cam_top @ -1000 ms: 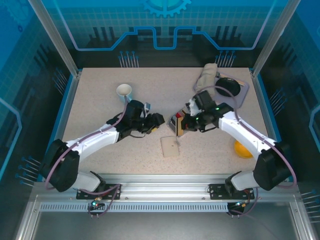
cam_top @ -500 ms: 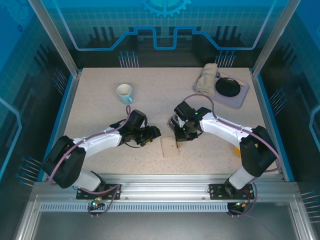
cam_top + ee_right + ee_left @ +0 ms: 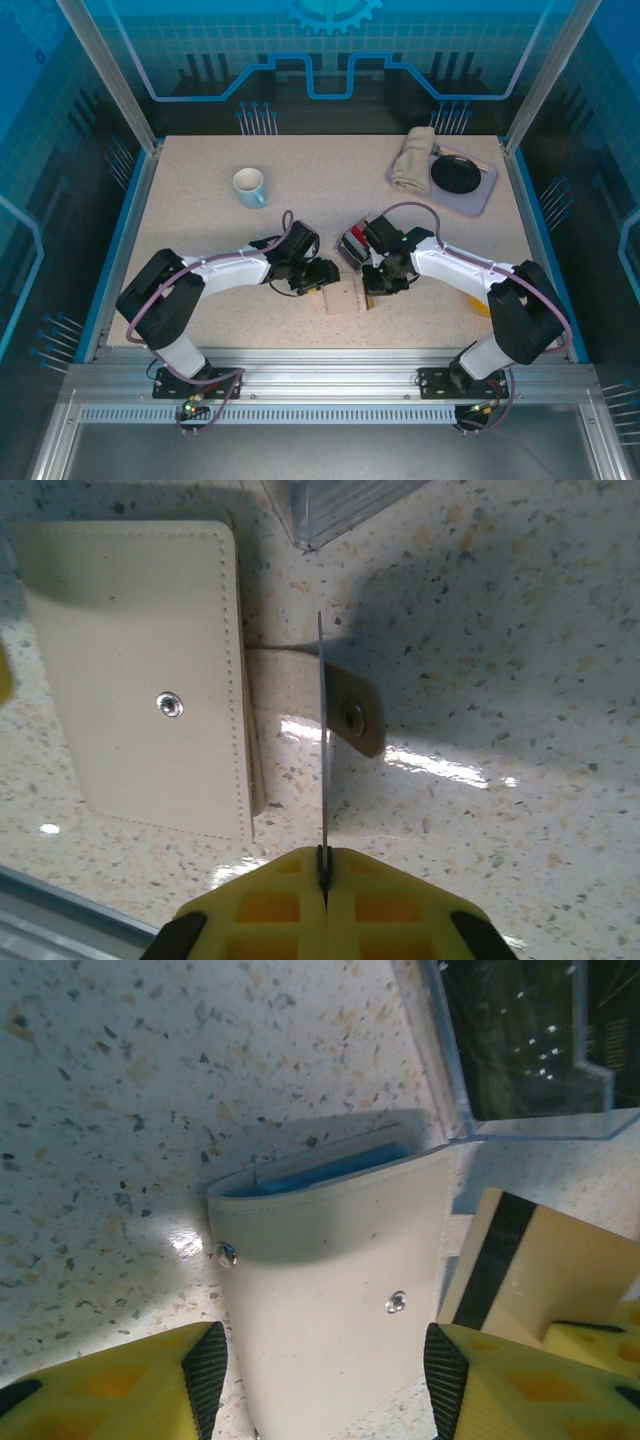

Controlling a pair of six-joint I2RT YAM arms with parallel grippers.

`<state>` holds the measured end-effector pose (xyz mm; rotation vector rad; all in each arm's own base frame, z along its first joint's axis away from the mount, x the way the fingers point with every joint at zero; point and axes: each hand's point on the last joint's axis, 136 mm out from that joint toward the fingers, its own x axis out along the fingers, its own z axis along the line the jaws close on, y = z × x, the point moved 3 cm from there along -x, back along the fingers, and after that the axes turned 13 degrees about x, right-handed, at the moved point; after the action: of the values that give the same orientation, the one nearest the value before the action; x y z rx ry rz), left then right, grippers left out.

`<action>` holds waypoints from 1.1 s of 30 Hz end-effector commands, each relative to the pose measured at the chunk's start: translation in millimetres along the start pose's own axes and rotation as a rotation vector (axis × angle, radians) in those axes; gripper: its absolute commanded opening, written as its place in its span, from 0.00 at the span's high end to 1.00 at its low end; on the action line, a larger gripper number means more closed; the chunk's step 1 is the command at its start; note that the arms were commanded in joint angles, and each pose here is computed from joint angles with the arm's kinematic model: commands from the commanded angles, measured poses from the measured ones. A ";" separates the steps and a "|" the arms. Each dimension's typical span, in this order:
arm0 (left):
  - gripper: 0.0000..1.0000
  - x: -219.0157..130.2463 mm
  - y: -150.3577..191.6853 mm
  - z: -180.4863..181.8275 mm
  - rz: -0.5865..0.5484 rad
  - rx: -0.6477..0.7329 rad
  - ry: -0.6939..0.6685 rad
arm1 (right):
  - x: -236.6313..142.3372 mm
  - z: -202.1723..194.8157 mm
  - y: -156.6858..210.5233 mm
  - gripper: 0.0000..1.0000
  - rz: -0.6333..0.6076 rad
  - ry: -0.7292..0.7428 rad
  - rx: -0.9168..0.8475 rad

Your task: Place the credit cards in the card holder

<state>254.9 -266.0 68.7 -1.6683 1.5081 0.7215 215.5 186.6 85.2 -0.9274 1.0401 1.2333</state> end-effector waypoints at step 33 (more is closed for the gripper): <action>0.39 28.7 19.3 -46.2 0.139 0.215 0.154 | -14.0 3.5 5.9 1.00 0.118 -0.379 0.131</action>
<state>240.7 -301.1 55.4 -1.4989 1.6610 0.6145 212.3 186.9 88.9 -0.5824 0.9262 1.3361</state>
